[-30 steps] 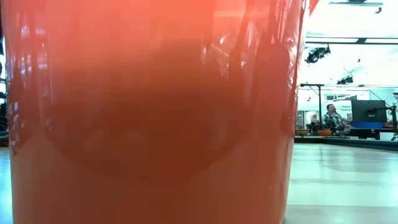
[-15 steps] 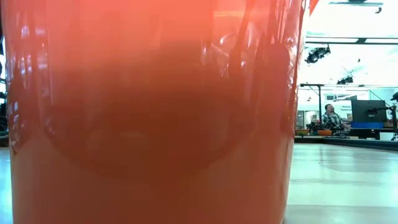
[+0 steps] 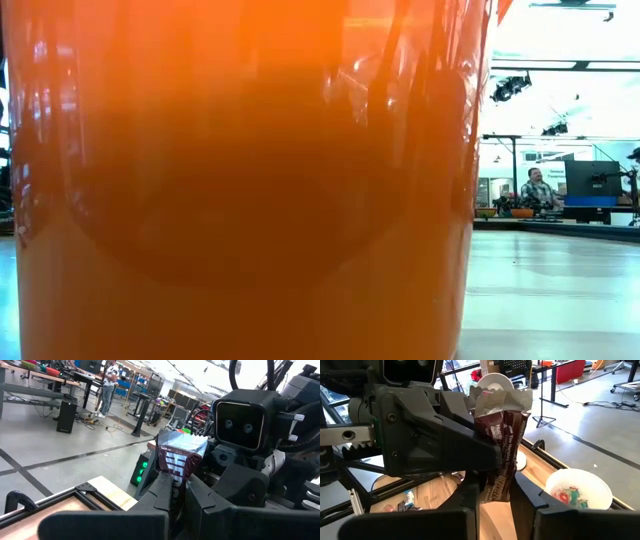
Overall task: Organize candy in baskets
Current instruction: Put the dark brown chocolate bar into the dark purple bucket
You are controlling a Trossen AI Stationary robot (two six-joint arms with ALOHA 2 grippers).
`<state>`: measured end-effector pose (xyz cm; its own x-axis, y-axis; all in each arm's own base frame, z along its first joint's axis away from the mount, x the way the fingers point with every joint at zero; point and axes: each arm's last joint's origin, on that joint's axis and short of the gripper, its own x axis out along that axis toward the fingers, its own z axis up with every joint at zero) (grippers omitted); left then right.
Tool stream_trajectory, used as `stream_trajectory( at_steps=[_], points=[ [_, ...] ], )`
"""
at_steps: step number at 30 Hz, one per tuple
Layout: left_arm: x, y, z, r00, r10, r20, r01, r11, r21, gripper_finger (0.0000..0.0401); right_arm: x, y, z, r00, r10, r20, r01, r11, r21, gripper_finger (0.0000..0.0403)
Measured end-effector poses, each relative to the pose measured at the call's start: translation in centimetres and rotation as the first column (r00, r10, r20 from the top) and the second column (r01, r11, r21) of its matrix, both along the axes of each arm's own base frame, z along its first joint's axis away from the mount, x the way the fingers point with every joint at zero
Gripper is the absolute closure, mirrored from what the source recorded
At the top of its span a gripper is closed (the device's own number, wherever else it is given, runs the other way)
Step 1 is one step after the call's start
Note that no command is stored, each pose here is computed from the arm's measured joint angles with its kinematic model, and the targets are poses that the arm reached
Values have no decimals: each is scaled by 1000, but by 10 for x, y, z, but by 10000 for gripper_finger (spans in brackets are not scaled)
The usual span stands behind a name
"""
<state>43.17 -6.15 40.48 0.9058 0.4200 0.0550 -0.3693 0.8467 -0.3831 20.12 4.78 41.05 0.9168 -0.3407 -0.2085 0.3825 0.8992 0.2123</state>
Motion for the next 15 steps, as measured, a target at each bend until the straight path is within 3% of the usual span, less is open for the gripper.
stream_trajectory(
  at_steps=[11,15],
  points=[
    [-1,-3,1,1000,-5,5,5,1000,-4,396,0,0,0,1000,10,-9,-10,1000,-15,402],
    [-1,-3,1,1000,-5,7,5,1000,-7,396,0,0,0,1000,12,-10,-12,1000,-17,401]
  ],
)
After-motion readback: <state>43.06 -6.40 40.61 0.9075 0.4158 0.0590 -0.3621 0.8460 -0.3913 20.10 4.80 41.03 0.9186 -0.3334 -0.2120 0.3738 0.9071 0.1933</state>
